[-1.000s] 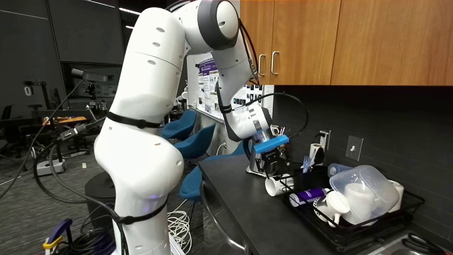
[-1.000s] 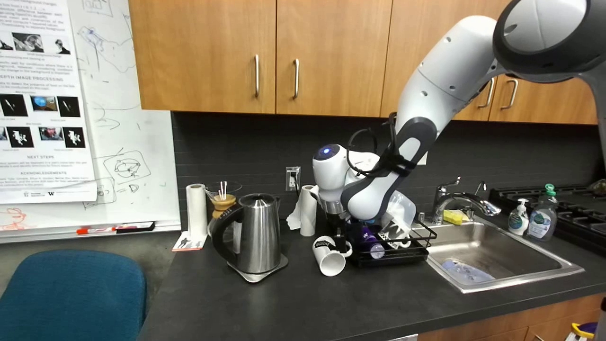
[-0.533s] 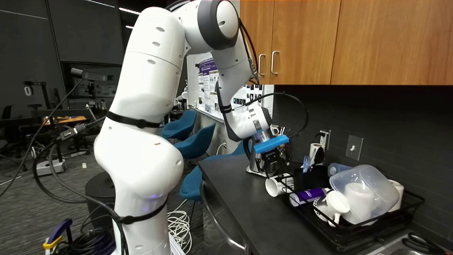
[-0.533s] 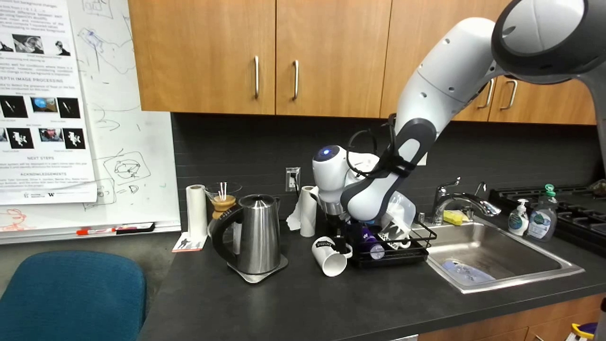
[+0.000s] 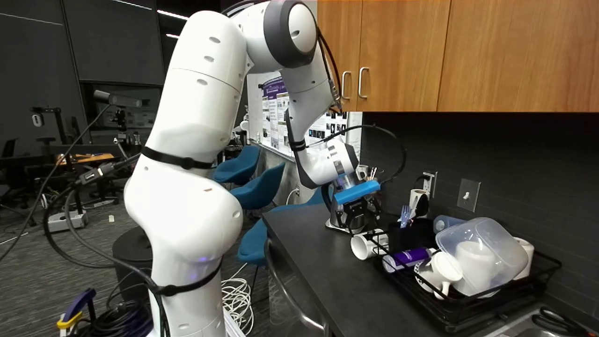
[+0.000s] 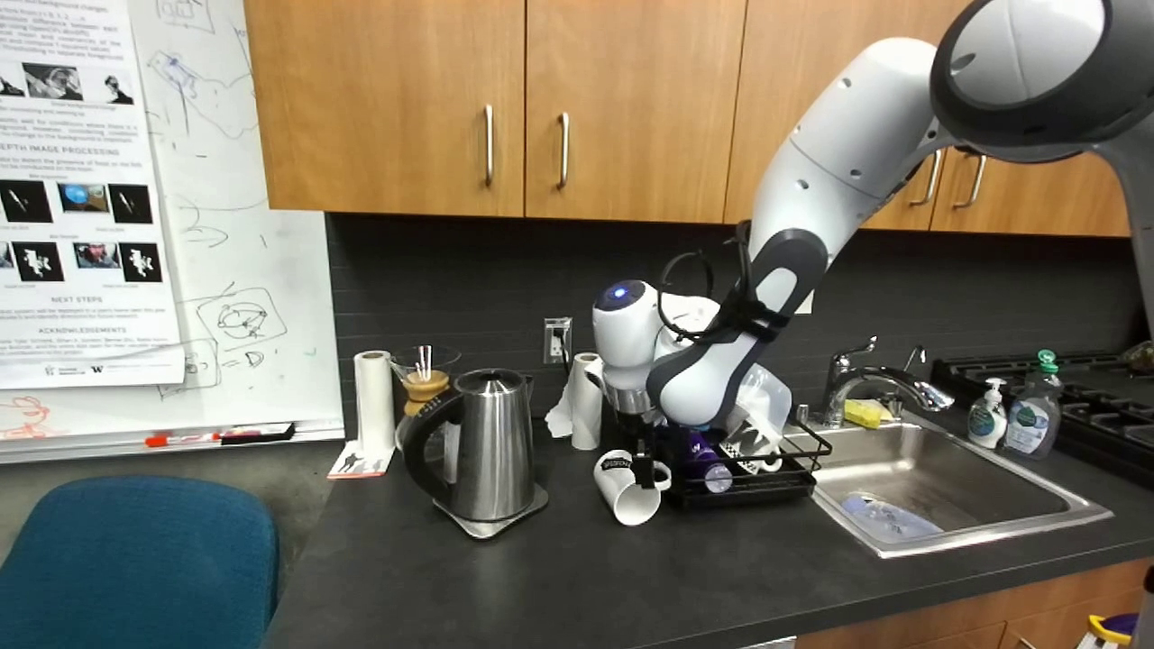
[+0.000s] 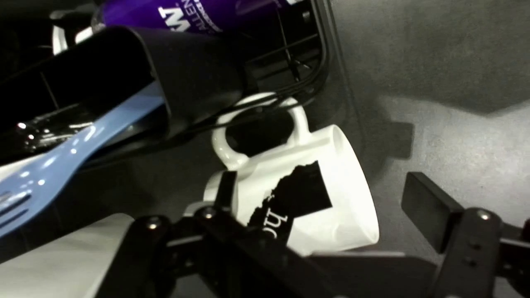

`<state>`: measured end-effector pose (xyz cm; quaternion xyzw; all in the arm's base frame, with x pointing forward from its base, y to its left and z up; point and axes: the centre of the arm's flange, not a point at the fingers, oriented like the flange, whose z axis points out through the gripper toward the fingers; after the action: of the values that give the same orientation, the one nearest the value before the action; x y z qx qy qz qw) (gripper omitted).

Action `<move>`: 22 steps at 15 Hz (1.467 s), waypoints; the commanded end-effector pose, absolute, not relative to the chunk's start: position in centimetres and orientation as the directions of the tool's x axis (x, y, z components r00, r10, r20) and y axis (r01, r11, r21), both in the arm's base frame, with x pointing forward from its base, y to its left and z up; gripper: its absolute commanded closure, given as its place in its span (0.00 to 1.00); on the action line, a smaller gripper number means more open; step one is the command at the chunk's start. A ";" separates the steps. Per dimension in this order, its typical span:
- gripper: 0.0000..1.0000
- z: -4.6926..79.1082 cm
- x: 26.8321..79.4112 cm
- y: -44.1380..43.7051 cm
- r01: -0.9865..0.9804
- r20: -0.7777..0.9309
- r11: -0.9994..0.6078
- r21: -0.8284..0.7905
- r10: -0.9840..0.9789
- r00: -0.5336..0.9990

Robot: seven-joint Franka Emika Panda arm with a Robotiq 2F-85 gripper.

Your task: Put the purple bottle on the dishrack then move the mug backwards.

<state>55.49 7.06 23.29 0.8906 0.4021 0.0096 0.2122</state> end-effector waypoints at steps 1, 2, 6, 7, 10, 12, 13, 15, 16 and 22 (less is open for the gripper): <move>0.00 23.0 56.0 8.4 0.748 -0.116 -0.558 0.359 0.769 0.629; 0.00 22.8 56.0 8.8 0.756 -0.110 -0.549 0.356 0.779 0.617; 0.00 22.0 56.1 9.4 0.775 -0.101 -0.534 0.339 0.798 0.594; 0.00 21.8 56.1 9.2 0.774 -0.102 -0.535 0.338 0.797 0.595; 0.00 21.5 56.4 8.4 0.767 -0.112 -0.541 0.344 0.788 0.606; 0.00 21.4 56.7 7.7 0.759 -0.113 -0.551 0.347 0.778 0.618; 0.00 21.4 56.8 7.4 0.754 -0.114 -0.555 0.350 0.774 0.623; 0.08 21.4 57.0 7.0 0.747 -0.112 -0.563 0.353 0.767 0.632; 0.26 21.5 57.1 6.9 0.745 -0.112 -0.565 0.354 0.765 0.634; 0.70 21.7 57.5 6.6 0.739 -0.111 -0.569 0.360 0.761 0.640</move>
<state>56.88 6.95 21.49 0.8850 0.4243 0.0246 0.1904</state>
